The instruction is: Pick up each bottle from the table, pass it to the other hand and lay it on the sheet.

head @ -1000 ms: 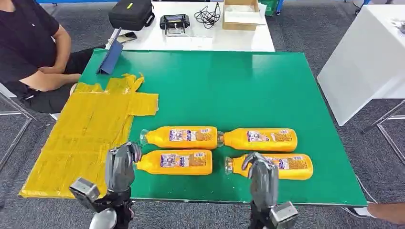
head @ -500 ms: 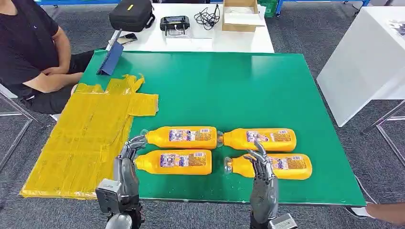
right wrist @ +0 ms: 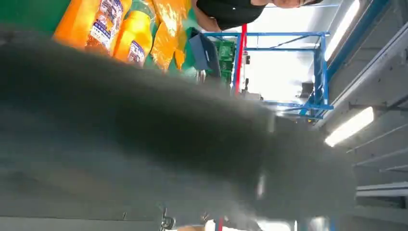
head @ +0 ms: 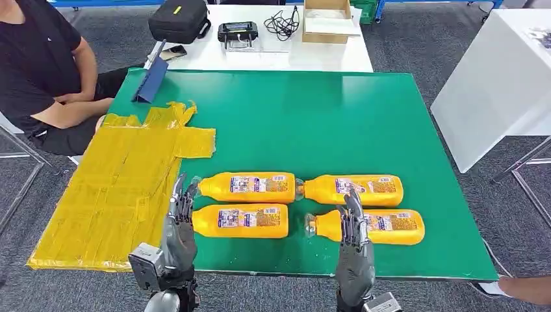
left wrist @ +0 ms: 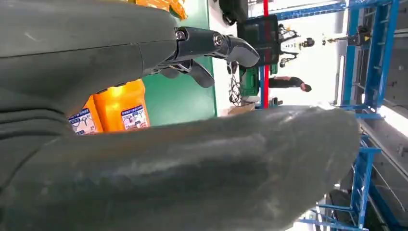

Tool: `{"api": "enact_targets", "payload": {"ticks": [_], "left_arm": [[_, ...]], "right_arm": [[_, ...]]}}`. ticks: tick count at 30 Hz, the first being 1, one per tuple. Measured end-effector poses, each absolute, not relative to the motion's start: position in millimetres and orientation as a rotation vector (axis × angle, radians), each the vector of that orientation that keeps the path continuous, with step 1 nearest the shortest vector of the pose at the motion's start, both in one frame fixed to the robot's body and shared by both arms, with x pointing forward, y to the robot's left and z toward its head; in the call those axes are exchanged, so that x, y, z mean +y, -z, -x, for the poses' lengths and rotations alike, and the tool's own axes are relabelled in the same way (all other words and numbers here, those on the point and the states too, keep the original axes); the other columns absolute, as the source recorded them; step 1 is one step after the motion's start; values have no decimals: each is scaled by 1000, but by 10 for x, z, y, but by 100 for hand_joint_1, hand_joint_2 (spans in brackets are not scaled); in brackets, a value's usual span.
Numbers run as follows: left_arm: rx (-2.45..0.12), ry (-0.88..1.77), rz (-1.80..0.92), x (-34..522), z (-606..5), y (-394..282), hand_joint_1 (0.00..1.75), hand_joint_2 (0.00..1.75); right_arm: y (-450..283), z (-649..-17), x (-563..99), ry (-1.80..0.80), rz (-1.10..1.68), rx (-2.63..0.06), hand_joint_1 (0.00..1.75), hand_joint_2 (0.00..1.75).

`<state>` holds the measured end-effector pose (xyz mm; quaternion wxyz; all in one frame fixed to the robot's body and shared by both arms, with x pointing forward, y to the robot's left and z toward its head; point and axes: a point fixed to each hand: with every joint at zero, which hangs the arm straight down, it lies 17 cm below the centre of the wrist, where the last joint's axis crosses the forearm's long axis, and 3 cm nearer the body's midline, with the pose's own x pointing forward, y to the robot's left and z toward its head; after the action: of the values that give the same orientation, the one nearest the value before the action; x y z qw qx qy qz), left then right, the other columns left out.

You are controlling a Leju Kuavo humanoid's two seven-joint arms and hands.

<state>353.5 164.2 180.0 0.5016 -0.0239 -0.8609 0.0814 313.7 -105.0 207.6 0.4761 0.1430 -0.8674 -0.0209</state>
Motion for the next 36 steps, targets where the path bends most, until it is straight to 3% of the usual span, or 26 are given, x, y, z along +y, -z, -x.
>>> {"api": "enact_targets", "payload": {"ticks": [7,13,36], "left_arm": [[-2108,-240,47,1740,-3504,-1926,0,0],[-2102,-303,190,1808,-3491,-1937,0,0],[-2104,-342,109,2070,-3446,-1915,0,0]], "right_arm": [[-1770,-3148,-731,-114,-253,-2079,0,175],[-1507,-3207,24,-563,-8,-2082,0,175],[-1494,-3384,457,-949,206,-2033,0,175]]}}
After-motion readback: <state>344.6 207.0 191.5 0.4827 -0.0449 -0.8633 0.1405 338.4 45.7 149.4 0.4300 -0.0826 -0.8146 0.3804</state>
